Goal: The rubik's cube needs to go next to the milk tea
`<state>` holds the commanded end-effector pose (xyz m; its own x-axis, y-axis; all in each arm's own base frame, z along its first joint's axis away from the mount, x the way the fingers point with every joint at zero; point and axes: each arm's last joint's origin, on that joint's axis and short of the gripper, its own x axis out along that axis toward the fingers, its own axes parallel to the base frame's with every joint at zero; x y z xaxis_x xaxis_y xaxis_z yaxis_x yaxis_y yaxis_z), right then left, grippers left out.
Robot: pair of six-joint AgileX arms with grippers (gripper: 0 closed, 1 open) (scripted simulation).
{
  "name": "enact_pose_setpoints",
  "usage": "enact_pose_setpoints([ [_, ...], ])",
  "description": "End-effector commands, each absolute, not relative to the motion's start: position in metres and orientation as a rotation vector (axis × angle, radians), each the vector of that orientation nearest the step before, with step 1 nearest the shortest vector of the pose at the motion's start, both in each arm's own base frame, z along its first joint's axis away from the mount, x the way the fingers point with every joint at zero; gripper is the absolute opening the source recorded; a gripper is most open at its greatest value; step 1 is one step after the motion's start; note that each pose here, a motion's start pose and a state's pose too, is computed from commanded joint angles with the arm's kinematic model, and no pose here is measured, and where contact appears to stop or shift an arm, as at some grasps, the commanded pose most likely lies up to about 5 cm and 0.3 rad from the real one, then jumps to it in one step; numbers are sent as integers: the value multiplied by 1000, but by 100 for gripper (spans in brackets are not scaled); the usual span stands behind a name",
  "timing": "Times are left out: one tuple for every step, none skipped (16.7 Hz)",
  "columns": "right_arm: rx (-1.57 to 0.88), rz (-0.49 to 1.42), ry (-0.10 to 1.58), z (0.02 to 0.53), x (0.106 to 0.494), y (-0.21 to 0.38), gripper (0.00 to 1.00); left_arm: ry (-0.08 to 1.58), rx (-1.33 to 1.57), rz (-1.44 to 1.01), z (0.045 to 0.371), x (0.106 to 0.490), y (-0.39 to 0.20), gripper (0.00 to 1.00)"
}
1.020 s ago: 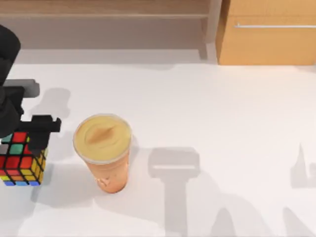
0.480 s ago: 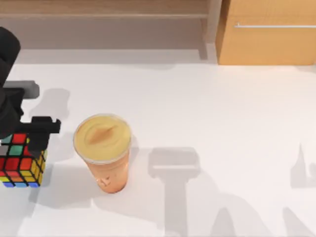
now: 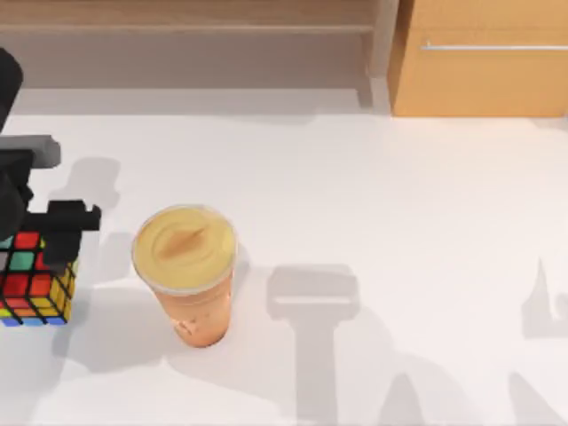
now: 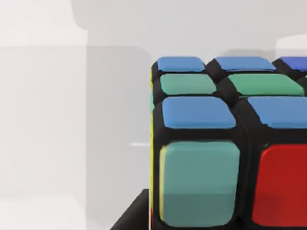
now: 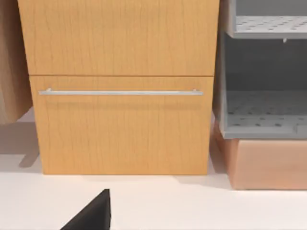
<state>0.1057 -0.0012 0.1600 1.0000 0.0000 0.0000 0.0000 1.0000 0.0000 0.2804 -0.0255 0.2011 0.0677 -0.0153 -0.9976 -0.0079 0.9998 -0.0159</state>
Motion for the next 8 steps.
enact_pose_setpoints([
  [0, 0, 0, 160, 106, -1, 100, 1495, -20, -5, 202, 281, -25, 0],
  [0, 0, 0, 160, 106, -1, 100, 1487, -22, -4, 203, 281, -25, 0],
  [0, 0, 0, 160, 106, -1, 100, 1481, -23, -3, 203, 282, -24, 0],
  [0, 0, 0, 160, 106, -1, 100, 1477, -23, -3, 203, 282, -24, 0],
  [0, 0, 0, 160, 106, -1, 100, 1475, -23, -3, 203, 282, -24, 0],
  [0, 0, 0, 160, 106, -1, 100, 1475, -22, -3, 201, 282, -25, 0],
  [0, 0, 0, 160, 106, -1, 100, 1478, -21, -4, 200, 283, -25, 0],
  [0, 0, 0, 160, 106, -1, 100, 1484, -19, -6, 197, 283, -26, 0],
])
